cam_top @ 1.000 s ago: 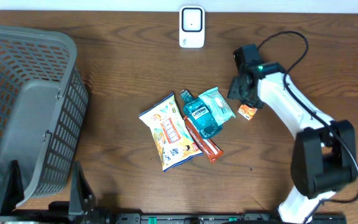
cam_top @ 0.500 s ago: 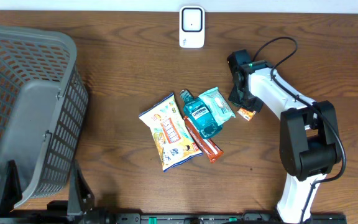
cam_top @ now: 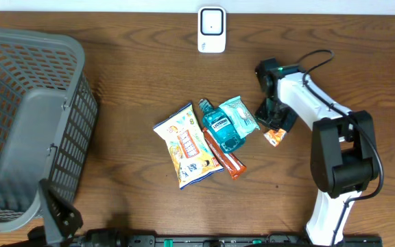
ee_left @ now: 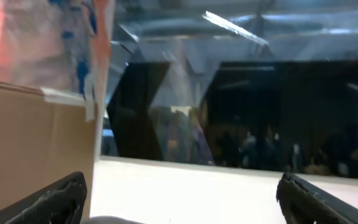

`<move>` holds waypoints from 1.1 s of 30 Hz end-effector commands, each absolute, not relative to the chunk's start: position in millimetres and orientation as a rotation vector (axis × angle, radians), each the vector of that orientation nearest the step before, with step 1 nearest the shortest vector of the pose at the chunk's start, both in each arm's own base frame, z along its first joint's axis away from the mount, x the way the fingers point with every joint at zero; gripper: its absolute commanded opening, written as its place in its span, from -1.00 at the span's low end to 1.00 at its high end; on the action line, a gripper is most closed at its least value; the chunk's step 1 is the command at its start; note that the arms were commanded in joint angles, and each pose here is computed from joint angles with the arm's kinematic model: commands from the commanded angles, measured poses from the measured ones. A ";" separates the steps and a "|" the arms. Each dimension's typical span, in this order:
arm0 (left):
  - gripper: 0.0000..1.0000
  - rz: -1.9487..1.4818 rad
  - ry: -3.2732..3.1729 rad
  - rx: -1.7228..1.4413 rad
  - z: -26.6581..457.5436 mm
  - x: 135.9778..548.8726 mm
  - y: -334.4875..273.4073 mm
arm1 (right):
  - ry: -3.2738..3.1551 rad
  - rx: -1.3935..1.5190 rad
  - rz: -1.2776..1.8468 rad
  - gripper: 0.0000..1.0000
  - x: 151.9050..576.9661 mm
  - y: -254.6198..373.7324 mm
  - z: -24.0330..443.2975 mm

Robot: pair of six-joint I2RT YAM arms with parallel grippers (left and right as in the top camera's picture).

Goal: Scan the item barcode
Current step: 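Reach the right gripper to the Kleenex pack and grasp it, then lift the Kleenex pack with the right gripper toward the right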

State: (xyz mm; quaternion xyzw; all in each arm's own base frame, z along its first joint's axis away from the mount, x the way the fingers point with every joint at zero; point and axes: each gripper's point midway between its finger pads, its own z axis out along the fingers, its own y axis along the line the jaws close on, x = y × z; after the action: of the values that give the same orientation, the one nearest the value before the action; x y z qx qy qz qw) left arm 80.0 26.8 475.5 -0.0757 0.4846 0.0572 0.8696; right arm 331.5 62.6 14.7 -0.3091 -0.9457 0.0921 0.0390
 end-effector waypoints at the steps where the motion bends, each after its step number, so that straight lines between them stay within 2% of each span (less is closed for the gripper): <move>1: 0.96 0.135 0.983 -0.198 479.0 73.3 33.0 | -2.818 -1.069 0.226 -0.97 334.1 55.6 22.9; 9: 0.95 0.129 0.980 -0.201 479.5 73.0 33.0 | -2.730 -1.450 0.292 -0.97 341.0 -25.4 59.4; 17: 0.95 0.129 0.989 -0.201 477.5 74.4 33.0 | -2.647 -2.004 0.906 -0.98 341.3 -200.6 103.0; 21: 0.96 0.131 1.015 -0.202 472.1 77.7 33.3 | -2.641 -2.054 1.099 -0.98 342.5 -266.2 105.0; 27: 0.96 0.133 1.055 -0.203 463.9 82.5 33.7 | -2.661 -1.970 1.161 -0.98 329.3 -330.0 91.6; 28: 0.96 0.123 1.074 -0.210 459.3 85.0 33.8 | -2.640 -1.988 1.170 -0.95 324.0 -339.9 88.9; 30: 0.96 0.067 1.108 -0.244 450.3 90.7 33.9 | -2.594 -2.050 1.163 -0.78 313.9 -356.1 83.9; 33: 0.96 -0.036 1.159 -0.238 437.5 102.5 24.2 | -2.562 -2.142 1.082 -0.71 302.0 -372.7 78.4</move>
State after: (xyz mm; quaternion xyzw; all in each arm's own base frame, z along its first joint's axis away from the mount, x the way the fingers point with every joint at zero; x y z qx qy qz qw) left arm 95.6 31.2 445.8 -0.1038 0.5374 0.0337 0.8362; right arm 314.8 -358.7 81.8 -0.6010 -0.7138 0.3021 -0.1952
